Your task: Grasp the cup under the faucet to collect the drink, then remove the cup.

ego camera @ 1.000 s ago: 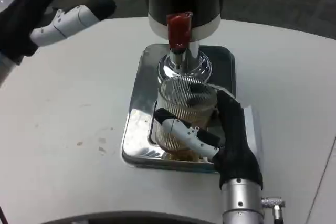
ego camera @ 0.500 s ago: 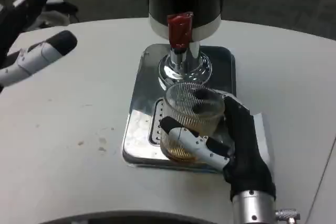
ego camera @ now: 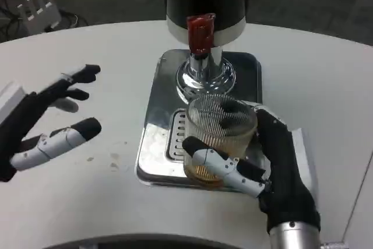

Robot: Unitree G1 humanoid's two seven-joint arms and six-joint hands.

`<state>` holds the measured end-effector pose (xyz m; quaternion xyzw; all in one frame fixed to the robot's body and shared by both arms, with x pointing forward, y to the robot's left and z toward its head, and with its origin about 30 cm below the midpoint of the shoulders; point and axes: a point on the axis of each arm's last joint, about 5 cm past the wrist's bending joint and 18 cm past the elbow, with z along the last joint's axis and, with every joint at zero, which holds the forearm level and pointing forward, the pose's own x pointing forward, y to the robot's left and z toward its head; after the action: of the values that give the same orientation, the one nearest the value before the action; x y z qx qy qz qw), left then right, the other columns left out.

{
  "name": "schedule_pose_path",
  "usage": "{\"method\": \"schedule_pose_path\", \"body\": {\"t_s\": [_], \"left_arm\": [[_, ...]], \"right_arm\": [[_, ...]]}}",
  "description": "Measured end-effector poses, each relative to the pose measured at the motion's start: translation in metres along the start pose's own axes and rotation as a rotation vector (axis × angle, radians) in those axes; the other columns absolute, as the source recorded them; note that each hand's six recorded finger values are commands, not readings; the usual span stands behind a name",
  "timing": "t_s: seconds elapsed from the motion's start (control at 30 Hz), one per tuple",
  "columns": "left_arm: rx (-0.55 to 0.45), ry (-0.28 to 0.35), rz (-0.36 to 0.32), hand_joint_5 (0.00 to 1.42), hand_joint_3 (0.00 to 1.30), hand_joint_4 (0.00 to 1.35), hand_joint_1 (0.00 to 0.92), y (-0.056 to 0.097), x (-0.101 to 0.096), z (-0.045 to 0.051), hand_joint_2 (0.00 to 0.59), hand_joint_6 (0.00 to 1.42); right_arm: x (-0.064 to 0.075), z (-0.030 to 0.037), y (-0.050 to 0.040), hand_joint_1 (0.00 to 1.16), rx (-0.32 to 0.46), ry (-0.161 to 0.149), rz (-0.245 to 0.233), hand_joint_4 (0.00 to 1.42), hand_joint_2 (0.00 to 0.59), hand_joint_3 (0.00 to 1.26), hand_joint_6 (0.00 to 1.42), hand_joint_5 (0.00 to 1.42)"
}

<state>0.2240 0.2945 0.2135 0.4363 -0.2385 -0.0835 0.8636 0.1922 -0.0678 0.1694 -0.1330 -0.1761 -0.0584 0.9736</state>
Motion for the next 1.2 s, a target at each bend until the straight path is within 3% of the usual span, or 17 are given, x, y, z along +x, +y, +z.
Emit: {"method": "schedule_pose_path", "body": {"t_s": [0.33,0.63,0.97,1.2], "left_arm": [[0.083,0.049,-0.067,0.19,0.16,0.10,0.000,-0.015,-0.012,0.0125,0.077,0.30],[0.113,0.035,-0.102,0.16,0.16,0.08,0.000,-0.020,-0.014,0.0269,0.078,0.25],[0.141,-0.006,-0.146,0.13,0.14,0.06,0.000,-0.029,-0.020,0.0433,0.080,0.23],[0.188,-0.004,-0.175,0.11,0.12,0.03,0.000,-0.032,-0.028,0.0547,0.080,0.22]], "right_arm": [[-0.001,0.0118,-0.0081,0.81,0.010,-0.063,0.033,1.01,0.147,0.96,0.56,1.04],[-0.013,0.0109,-0.0206,0.83,-0.012,-0.049,0.089,1.01,0.136,0.96,0.57,1.04],[-0.022,0.0135,-0.0346,0.84,-0.082,-0.117,0.112,1.00,0.129,0.96,0.57,1.04],[-0.025,0.0135,-0.0375,0.85,-0.116,-0.150,0.130,1.01,0.124,0.97,0.59,1.04]]}}
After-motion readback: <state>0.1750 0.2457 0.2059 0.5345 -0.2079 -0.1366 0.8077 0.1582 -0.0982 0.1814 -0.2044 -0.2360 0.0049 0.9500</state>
